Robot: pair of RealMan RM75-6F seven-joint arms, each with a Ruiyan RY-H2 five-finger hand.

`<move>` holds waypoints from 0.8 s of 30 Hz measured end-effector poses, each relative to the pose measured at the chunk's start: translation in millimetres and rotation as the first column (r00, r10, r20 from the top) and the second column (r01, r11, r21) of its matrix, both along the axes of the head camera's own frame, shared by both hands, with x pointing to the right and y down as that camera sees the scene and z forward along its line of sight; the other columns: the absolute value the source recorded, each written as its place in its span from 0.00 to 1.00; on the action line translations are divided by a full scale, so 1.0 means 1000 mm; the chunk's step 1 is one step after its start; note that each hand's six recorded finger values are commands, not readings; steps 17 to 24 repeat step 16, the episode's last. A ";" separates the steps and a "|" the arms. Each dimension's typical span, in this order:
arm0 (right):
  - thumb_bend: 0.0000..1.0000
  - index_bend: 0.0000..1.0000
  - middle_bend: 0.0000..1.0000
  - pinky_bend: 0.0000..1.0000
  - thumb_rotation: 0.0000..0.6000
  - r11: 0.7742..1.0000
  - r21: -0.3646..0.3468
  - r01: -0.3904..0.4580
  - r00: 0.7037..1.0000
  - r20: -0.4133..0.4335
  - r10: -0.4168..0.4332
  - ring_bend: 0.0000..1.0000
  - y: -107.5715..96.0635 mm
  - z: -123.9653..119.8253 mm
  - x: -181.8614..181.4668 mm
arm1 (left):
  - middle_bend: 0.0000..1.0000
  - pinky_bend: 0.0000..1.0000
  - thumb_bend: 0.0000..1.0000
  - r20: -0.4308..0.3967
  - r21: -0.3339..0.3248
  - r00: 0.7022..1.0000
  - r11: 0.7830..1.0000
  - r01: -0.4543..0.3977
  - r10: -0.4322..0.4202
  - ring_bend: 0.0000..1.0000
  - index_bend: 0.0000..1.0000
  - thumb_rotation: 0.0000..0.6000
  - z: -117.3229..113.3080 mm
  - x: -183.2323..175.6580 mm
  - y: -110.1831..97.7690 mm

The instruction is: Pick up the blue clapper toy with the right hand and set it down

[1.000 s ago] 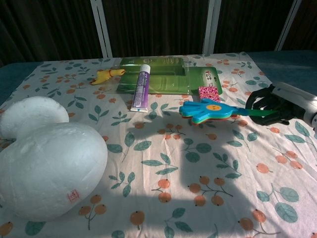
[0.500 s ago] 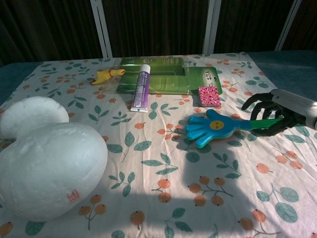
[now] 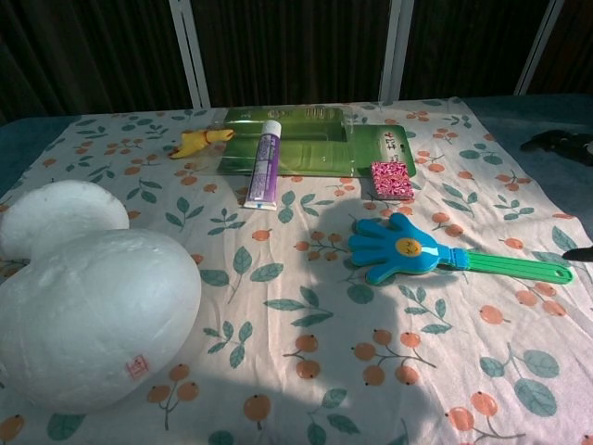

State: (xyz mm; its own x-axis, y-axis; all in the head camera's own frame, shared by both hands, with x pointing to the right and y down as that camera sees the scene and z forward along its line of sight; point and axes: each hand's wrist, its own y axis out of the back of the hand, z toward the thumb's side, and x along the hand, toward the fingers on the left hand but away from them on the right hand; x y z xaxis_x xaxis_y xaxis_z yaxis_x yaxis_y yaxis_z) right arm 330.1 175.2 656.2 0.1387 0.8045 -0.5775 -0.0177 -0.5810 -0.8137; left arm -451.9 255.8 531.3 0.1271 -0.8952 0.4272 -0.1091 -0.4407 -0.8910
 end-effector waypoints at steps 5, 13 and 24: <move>0.15 0.00 0.00 0.00 1.00 0.992 0.129 -0.014 0.999 -0.039 0.019 0.00 0.026 -0.051 0.026 | 0.00 0.08 0.49 0.009 0.006 1.000 1.000 0.012 -0.012 0.00 0.02 1.00 0.001 -0.002 -0.001; 0.15 0.00 0.00 0.00 1.00 0.966 0.237 -0.105 0.994 0.048 0.096 0.00 0.054 -0.097 0.064 | 0.00 0.08 0.49 0.038 0.003 0.999 1.000 0.016 -0.017 0.00 0.02 1.00 0.006 -0.001 -0.003; 0.15 0.00 0.00 0.00 1.00 0.963 0.254 -0.086 0.996 0.044 0.078 0.00 0.059 -0.102 0.067 | 0.00 0.08 0.49 0.048 0.005 0.999 1.000 0.018 -0.018 0.00 0.02 1.00 0.007 0.000 -0.002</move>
